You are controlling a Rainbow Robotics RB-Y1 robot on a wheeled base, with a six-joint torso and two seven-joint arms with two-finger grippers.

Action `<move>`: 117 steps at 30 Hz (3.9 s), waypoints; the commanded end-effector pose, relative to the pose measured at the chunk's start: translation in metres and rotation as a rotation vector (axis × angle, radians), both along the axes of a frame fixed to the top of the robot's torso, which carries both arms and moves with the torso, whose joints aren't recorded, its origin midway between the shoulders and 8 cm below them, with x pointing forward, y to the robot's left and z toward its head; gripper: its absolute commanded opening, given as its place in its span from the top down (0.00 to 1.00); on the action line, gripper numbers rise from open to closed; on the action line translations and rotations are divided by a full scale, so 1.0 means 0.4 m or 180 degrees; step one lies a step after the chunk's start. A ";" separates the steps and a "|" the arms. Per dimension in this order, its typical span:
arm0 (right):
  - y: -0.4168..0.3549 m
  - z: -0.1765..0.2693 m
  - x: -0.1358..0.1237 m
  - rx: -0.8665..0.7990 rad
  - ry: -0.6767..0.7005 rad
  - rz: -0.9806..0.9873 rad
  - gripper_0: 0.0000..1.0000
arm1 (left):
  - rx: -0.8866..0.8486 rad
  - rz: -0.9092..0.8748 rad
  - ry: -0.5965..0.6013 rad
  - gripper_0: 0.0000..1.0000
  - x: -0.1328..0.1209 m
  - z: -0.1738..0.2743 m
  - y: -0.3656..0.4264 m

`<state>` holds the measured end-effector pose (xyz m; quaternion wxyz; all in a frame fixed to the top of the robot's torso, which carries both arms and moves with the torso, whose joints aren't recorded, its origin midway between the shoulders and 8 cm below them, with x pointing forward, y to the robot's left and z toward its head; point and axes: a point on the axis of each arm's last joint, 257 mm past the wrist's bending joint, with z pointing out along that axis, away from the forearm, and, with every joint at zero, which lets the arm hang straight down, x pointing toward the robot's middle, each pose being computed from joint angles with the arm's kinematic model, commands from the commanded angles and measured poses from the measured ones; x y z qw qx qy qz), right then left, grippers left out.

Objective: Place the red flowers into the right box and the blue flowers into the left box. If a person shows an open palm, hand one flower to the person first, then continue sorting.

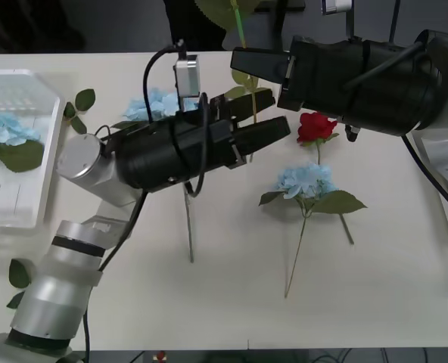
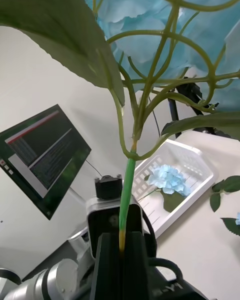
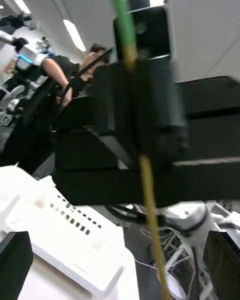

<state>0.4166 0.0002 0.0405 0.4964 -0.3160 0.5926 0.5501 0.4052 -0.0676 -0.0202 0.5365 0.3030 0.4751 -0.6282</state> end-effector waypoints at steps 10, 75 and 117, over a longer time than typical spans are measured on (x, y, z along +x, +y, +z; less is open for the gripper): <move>0.007 0.043 -0.026 0.0020 -0.0199 0.0048 1.00 | 0.0082 0.0021 0.0027 0.93 -0.006 0.016 -0.042; -0.345 -0.242 0.112 -0.1221 0.0538 -0.0824 0.00 | 0.2591 0.3504 0.2701 1.00 0.087 -0.223 1.296; -0.666 -0.635 0.384 -0.3045 0.2111 -0.3004 0.00 | 0.2585 0.4078 0.3461 0.59 0.179 -0.505 1.551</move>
